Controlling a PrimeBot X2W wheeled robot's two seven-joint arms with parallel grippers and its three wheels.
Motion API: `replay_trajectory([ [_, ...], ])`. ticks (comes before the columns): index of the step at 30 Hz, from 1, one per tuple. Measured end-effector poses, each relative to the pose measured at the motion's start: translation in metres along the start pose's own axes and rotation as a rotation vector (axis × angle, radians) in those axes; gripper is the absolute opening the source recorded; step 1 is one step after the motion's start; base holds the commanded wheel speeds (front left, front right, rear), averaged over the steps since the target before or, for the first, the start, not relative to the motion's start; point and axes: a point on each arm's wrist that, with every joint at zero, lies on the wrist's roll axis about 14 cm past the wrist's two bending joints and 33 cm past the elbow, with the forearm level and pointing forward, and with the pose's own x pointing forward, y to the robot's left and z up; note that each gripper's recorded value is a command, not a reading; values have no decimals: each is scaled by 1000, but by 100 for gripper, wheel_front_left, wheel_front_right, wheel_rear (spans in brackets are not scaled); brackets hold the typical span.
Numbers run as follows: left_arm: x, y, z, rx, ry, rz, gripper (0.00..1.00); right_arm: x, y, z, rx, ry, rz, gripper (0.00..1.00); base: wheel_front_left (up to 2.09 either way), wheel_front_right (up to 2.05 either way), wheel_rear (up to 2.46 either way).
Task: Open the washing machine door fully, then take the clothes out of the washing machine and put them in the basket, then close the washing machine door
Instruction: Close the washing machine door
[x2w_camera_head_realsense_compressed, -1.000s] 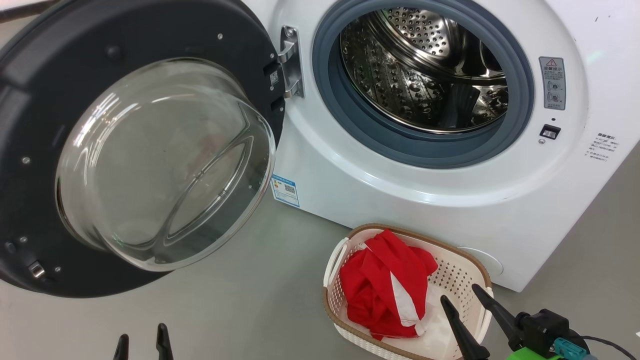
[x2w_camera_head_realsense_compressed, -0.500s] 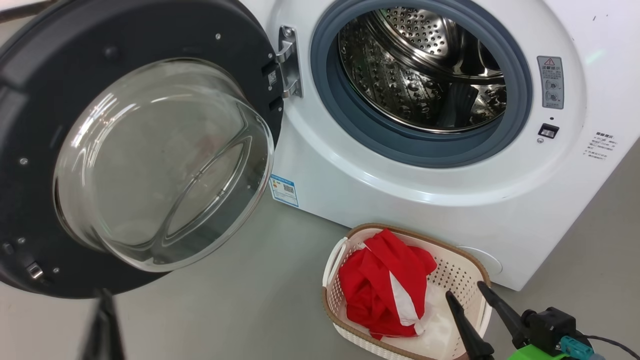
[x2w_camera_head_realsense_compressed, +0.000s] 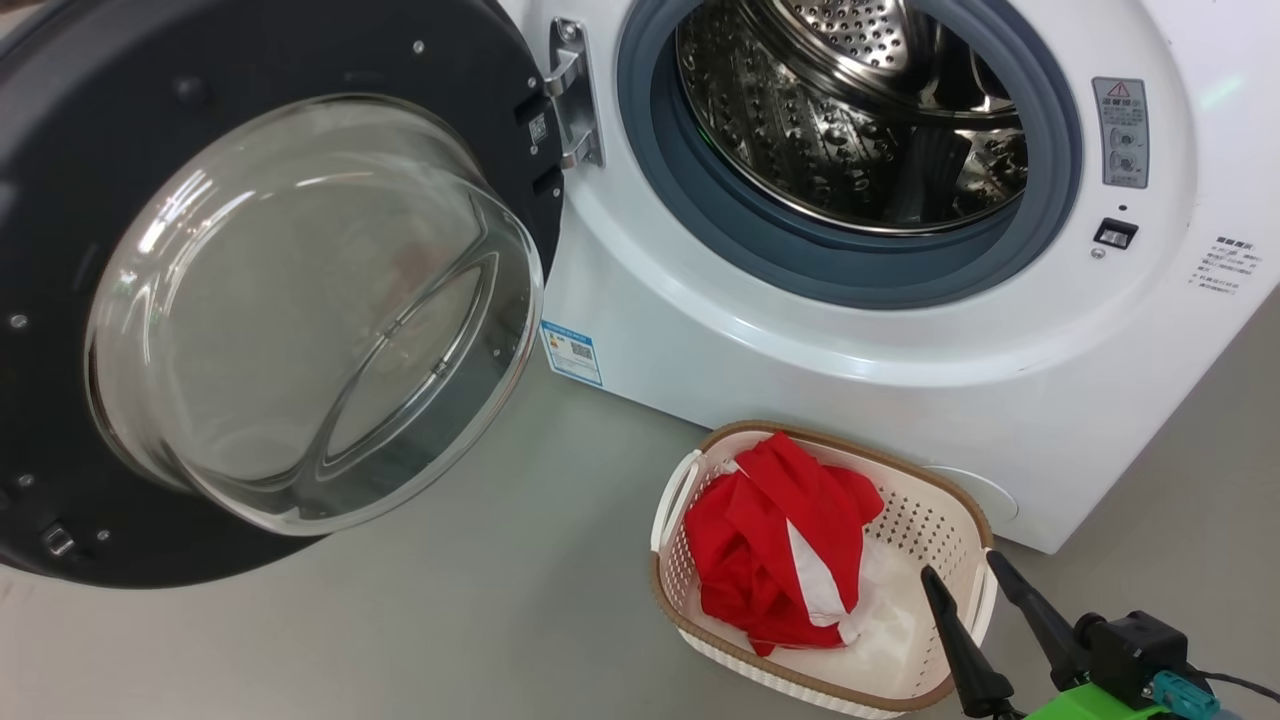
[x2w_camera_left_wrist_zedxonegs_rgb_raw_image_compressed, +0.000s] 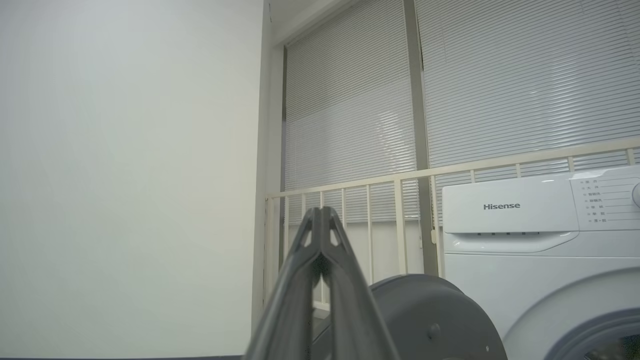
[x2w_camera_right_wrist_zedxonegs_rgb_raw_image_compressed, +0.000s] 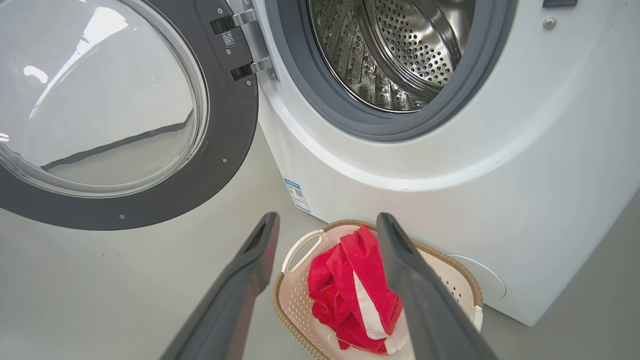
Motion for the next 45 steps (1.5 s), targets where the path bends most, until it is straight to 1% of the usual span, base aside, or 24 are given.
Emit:
replay_trajectory([
  [2, 15, 16, -4, -37, -3, 45, 0, 1, -2, 0, 0, -2, -3, 100, 0, 0, 0],
  [5, 27, 45, -25, -163, 49, 154, 0, 2, -7, 2, 5, -9, -20, 100, 0, 0, 0],
  [7, 34, 64, -44, -249, 126, 225, 0, 2, -8, 2, 2, -10, -23, 100, 0, 0, 0],
  [10, 40, 84, -66, -333, 248, 288, 0, -1, -9, -2, 9, -3, -27, 100, 0, 0, 0],
  [11, 39, 87, -77, -370, 313, 304, 0, -2, -11, -4, 12, 4, -31, 100, 0, 0, 0],
  [13, 34, 88, -98, -403, 437, 312, 0, -1, -13, -4, 14, 4, -35, 100, 0, 0, 0],
  [15, 22, 85, -123, -443, 597, 317, 0, 0, -16, -5, 18, 3, -42, 100, 0, 0, 0],
  [17, 13, 84, -136, -459, 690, 316, 0, 1, -17, -6, 21, 5, -44, 100, 0, 0, 0],
  [19, 8, 83, -144, -510, 761, 327, 0, 2, -17, -8, 25, 11, -42, 100, 0, 0, 0],
  [23, 1, 71, -154, -517, 913, 275, 0, 4, -17, -11, 29, 18, -38, 100, 0, 0, 0],
  [28, -7, 47, -164, -513, 1032, 187, 0, 4, -17, -11, 25, 19, -38, 100, 0, 0, 0],
  [38, -14, 40, -157, -522, 1097, 109, 0, 1, -18, -2, 13, -6, -47, 100, 0, 0, 0],
  [45, -21, 25, -146, -556, 1125, 10, 0, -1, -13, 3, 15, -21, -46, 100, 0, 0, 0],
])
